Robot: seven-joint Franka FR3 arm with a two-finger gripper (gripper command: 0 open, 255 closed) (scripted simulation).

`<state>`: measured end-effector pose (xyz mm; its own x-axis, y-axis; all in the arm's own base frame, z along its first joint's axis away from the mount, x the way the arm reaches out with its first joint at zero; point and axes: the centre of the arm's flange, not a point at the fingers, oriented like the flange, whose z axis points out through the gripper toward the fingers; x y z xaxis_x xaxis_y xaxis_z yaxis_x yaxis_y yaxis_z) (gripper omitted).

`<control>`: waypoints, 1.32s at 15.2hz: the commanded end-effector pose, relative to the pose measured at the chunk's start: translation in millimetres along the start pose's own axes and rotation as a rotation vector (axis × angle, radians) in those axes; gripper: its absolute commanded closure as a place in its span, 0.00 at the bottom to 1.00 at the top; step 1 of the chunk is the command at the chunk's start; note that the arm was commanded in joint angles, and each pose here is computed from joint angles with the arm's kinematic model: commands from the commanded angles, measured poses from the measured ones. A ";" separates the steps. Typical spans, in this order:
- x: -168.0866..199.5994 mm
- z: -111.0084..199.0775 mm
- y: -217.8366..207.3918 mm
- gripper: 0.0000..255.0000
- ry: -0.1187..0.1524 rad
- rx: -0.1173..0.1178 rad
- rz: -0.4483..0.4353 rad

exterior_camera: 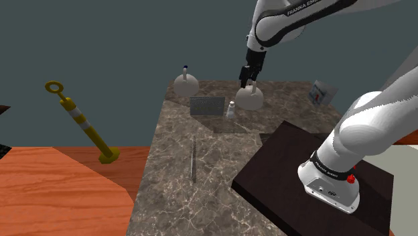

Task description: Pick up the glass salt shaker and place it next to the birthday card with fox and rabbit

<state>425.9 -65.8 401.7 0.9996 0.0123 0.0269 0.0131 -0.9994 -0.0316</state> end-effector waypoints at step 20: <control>99.1 203.1 86.1 0.00 -0.020 0.058 0.007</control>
<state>530.9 -144.1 204.0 1.0000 0.0066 0.0064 0.0071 -0.9960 -0.0893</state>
